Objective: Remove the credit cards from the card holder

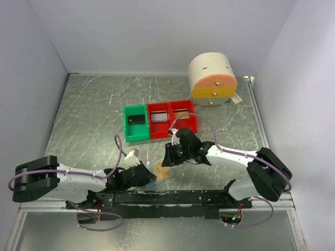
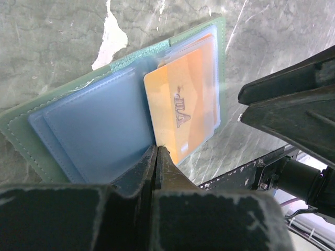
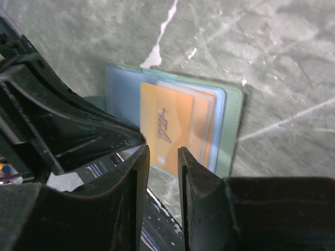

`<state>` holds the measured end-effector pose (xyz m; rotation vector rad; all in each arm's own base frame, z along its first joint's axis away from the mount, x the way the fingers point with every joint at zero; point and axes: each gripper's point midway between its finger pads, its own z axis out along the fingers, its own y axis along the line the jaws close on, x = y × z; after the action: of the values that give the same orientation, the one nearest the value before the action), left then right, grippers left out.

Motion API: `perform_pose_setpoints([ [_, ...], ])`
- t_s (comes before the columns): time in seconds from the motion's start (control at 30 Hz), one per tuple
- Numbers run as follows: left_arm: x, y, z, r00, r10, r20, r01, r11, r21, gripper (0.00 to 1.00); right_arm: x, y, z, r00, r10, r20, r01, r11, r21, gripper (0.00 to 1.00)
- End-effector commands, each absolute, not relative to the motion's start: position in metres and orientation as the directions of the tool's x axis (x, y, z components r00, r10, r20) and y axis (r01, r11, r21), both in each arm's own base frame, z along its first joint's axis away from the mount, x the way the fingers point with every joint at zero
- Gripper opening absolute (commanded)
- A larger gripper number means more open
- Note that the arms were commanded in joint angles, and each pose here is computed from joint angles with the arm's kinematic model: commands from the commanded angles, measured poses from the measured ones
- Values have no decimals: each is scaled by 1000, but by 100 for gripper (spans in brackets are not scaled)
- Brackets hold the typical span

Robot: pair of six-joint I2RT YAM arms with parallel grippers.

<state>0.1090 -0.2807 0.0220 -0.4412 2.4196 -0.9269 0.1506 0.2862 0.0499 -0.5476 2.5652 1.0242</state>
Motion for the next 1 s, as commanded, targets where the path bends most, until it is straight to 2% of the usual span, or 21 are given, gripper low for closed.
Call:
perform_pose_setpoints([
  [0.0, 109, -281, 21, -818, -433, -379, -84, 741, -666, 9, 148, 297, 54, -867, -257, -426, -485, 626, 610, 29],
  [0.3, 108, -282, 21, -819, -438, -371, -76, 724, -686, 15, 135, 290, 14, -895, -302, -328, -445, 651, 615, 29],
  [0.53, 108, -277, 17, -810, -480, -336, -100, 677, -729, 34, 127, 277, -6, -915, -292, -280, -404, 696, 593, 29],
  [0.63, 108, -275, 15, -803, -506, -314, -106, 641, -760, 39, 124, 274, -9, -920, -283, -270, -390, 704, 593, 29],
  [0.8, 108, -275, 10, -796, -532, -288, -121, 607, -785, 41, 122, 271, -11, -923, -278, -266, -384, 708, 593, 29],
  [0.97, 112, -275, 6, -777, -577, -252, -154, 563, -812, 39, 121, 271, -12, -923, -281, -262, -384, 707, 594, 29],
])
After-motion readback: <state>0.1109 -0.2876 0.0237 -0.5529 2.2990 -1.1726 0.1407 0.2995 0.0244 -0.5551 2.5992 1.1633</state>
